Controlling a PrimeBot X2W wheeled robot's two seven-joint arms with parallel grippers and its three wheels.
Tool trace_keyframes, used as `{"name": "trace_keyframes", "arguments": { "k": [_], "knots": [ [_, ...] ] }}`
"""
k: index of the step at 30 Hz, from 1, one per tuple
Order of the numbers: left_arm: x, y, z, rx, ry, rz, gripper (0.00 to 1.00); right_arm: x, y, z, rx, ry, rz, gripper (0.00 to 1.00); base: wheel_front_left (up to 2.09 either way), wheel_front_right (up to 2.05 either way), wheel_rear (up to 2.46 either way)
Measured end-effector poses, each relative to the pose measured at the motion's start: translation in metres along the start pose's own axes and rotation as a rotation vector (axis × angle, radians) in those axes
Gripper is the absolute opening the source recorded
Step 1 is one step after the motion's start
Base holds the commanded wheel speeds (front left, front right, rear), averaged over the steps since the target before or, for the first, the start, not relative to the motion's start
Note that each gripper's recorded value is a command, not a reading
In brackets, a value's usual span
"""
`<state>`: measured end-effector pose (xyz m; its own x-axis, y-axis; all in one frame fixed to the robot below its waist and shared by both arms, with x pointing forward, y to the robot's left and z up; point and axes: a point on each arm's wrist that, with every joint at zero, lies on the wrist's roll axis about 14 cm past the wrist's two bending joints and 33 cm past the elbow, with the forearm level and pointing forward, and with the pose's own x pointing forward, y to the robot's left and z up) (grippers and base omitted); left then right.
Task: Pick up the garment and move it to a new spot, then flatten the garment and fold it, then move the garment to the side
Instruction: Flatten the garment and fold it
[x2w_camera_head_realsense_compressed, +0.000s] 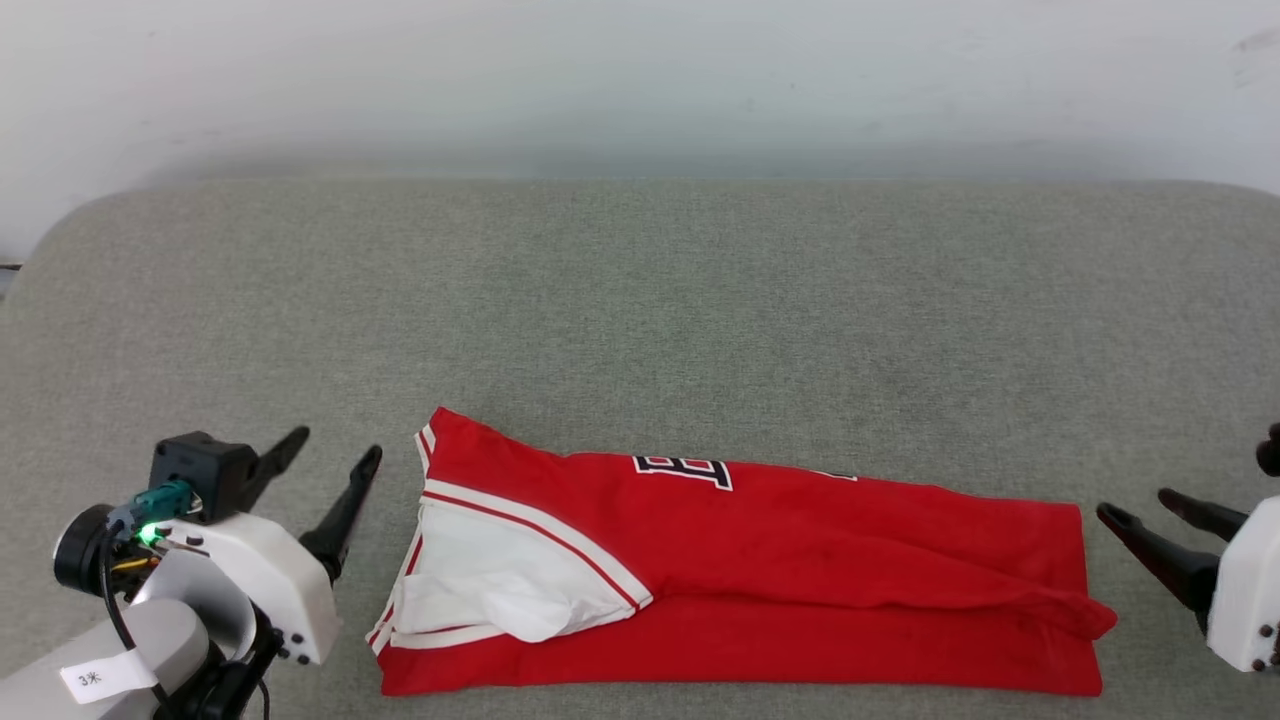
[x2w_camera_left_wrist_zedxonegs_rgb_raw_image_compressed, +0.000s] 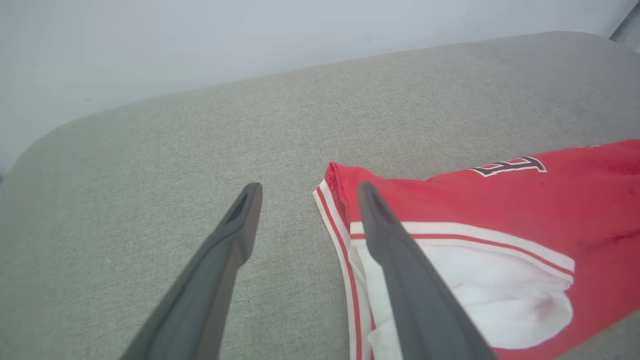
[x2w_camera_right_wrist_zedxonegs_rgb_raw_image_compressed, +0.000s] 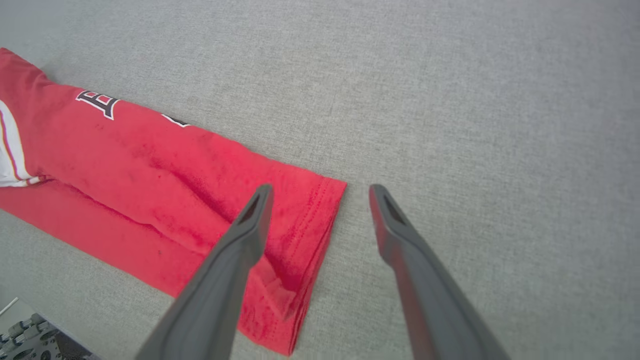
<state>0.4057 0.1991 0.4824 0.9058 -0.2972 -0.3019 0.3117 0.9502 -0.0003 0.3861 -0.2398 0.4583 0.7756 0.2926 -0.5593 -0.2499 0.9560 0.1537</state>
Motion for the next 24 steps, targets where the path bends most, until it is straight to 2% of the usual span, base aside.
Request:
{"name": "trace_keyframes", "arguments": {
  "k": [8,14,24],
  "knots": [
    [-0.006,0.019,0.047,0.026,-0.221,0.191,1.0,0.002,-0.015,-0.024,0.092,0.176,-0.018,1.0,0.0,0.0,0.0],
    [-0.025,0.031,0.051,0.044,-0.315,0.317,1.0,0.016,-0.008,-0.04,0.137,0.269,0.003,1.0,0.0,0.0,0.0],
    [-0.054,0.044,0.03,0.057,-0.352,0.483,1.0,0.04,0.012,-0.067,0.158,0.396,0.045,1.0,0.0,0.0,0.0]
  ]
}}
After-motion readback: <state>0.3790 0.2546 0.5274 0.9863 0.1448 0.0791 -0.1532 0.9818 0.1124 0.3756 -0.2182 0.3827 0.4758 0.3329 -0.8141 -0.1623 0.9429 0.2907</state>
